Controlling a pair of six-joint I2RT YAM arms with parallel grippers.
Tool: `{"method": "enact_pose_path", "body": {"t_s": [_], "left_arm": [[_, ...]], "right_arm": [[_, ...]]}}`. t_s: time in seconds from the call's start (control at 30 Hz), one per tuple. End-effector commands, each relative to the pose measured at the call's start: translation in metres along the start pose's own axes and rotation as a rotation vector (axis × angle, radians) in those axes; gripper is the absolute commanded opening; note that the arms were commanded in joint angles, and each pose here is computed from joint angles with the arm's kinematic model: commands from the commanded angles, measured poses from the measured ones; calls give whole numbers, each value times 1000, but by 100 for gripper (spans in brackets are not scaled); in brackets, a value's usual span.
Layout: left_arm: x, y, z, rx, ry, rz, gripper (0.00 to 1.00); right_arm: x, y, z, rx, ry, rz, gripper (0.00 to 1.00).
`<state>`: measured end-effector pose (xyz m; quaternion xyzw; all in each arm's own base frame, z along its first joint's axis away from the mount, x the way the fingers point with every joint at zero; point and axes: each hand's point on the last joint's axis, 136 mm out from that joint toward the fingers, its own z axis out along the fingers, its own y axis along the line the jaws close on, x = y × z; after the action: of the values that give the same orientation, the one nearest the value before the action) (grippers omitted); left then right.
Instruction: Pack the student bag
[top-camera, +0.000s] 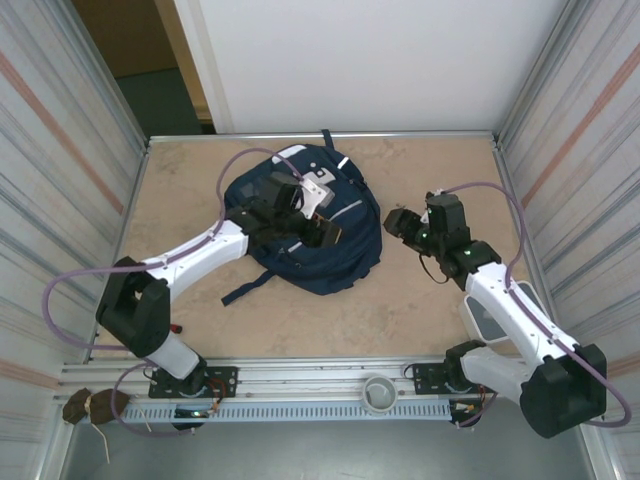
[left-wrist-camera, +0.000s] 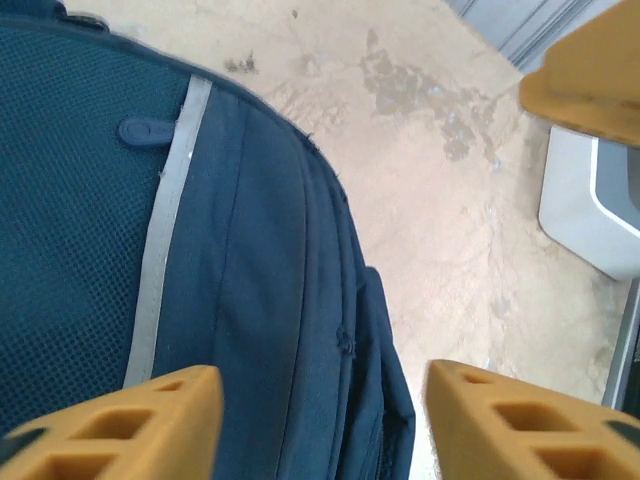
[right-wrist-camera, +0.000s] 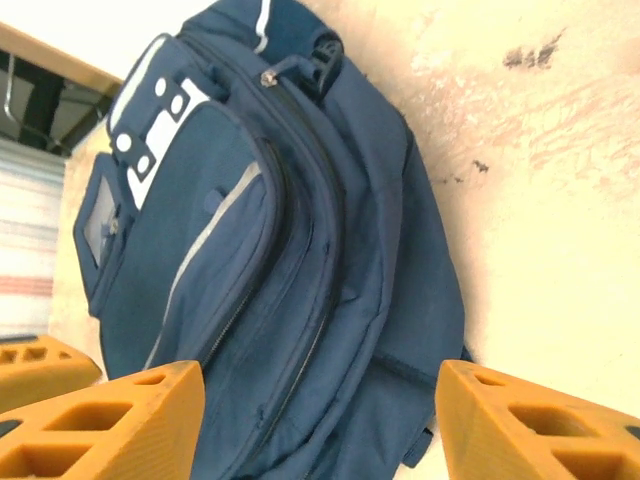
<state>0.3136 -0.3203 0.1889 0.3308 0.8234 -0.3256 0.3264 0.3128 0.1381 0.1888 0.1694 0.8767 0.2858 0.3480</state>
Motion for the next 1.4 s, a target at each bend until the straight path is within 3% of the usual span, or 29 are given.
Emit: {"method": "enact_pose_path", "body": {"t_s": [0.0,0.1,0.23,0.37,0.57,0.77,1.0,1.2,1.37], "left_arm": [[-12,0,-35,-38,-113,70,67],[-6,41,-60,-155,-193,-99,74],[27,107,-79,-278,-191,-414,75],[39,128,-73,-280,-161,-504,75],[43,134,-43,-207,-75,-539,67],[56,136,-21,-167,-9,-546,59],[74,102,2,-73,60,-507,34],[84,73,17,-10,73,-521,20],[84,69,22,2,61,-550,10]], "right_arm": [[20,8,15,-4,77,-85,65],[39,17,34,14,132,-149,69],[55,26,57,14,172,-172,70],[68,24,78,34,205,-167,69],[71,14,98,58,228,-154,61],[55,6,109,57,214,-135,44],[27,3,120,49,204,-155,27],[1,0,123,127,228,-257,28],[-7,-15,93,246,199,-312,39]]}}
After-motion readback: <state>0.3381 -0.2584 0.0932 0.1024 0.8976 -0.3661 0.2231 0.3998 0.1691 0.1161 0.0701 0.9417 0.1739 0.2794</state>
